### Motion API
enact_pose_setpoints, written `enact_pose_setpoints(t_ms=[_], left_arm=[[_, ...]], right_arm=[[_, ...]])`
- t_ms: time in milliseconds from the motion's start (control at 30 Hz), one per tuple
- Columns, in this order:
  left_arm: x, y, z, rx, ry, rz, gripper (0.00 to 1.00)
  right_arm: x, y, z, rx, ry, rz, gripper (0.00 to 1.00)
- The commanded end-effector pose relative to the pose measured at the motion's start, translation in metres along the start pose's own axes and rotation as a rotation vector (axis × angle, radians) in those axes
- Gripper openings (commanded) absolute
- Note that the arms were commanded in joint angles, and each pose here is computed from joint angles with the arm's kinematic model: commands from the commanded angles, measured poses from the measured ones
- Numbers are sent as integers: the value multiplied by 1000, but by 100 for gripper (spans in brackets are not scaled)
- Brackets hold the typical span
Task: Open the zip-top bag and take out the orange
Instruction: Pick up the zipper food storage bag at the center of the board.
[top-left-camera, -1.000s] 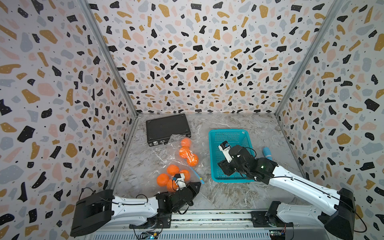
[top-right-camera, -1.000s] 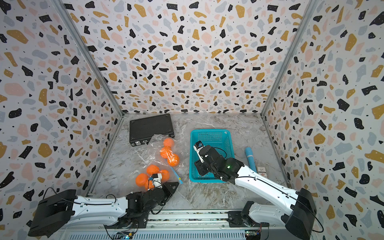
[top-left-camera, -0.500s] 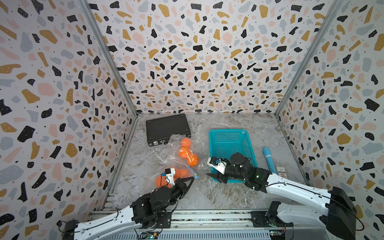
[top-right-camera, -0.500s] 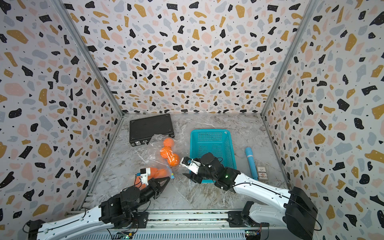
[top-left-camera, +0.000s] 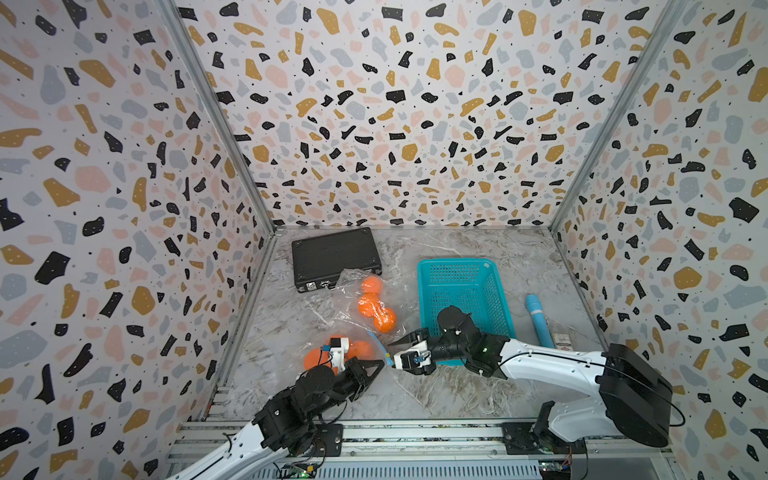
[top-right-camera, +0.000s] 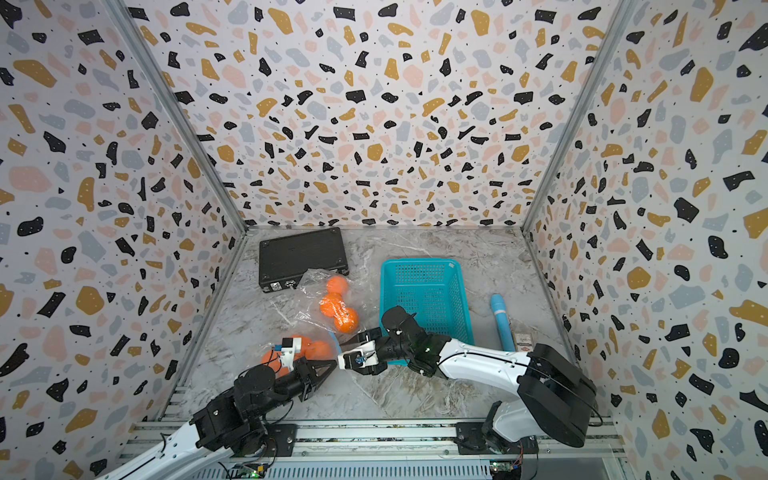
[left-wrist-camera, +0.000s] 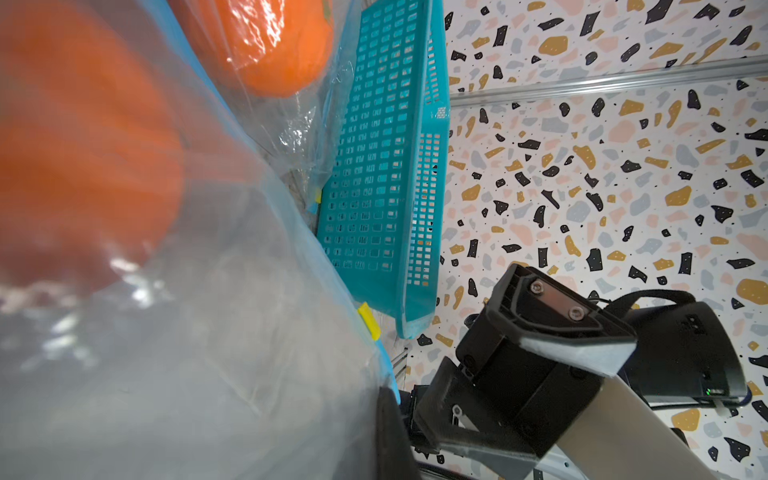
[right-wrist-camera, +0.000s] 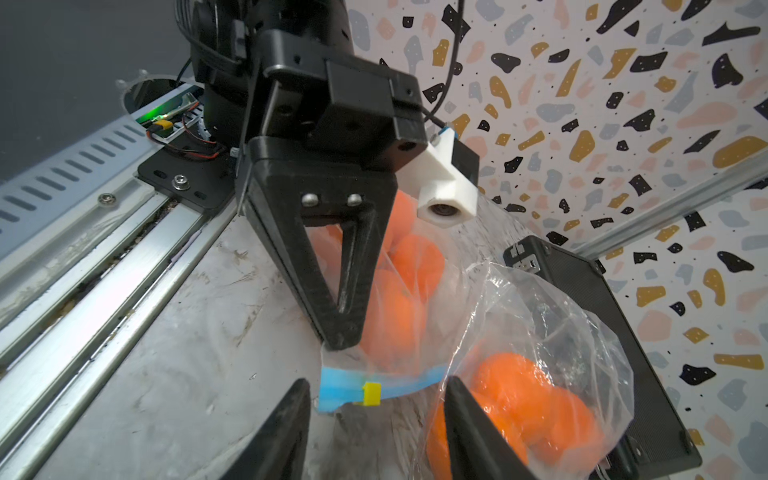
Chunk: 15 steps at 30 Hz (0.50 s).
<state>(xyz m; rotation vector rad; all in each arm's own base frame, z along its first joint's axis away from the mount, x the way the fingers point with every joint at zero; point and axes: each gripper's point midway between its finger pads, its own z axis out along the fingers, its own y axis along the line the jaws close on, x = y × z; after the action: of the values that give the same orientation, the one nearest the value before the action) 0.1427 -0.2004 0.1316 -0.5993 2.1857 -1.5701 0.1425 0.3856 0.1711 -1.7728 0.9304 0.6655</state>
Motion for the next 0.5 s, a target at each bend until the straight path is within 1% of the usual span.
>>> enact_pose_setpoints(t_ms=[0, 133, 300, 400, 467], left_arm=[[4, -21, -3, 80, 27, 32, 0], [5, -28, -5, 121, 31, 37, 0], [7, -34, -9, 141, 43, 43, 0], [3, -38, -16, 125, 23, 72, 0], [4, -38, -16, 133, 27, 62, 0]], right_arm=[[-21, -7, -3, 26, -88, -108, 54], [-18, -7, 2, 19, -89, -109, 53], [-14, -5, 7, 12, -97, -111, 51], [-16, -2, 2, 23, -104, -116, 52], [-19, 1, -4, 24, -110, -121, 53]])
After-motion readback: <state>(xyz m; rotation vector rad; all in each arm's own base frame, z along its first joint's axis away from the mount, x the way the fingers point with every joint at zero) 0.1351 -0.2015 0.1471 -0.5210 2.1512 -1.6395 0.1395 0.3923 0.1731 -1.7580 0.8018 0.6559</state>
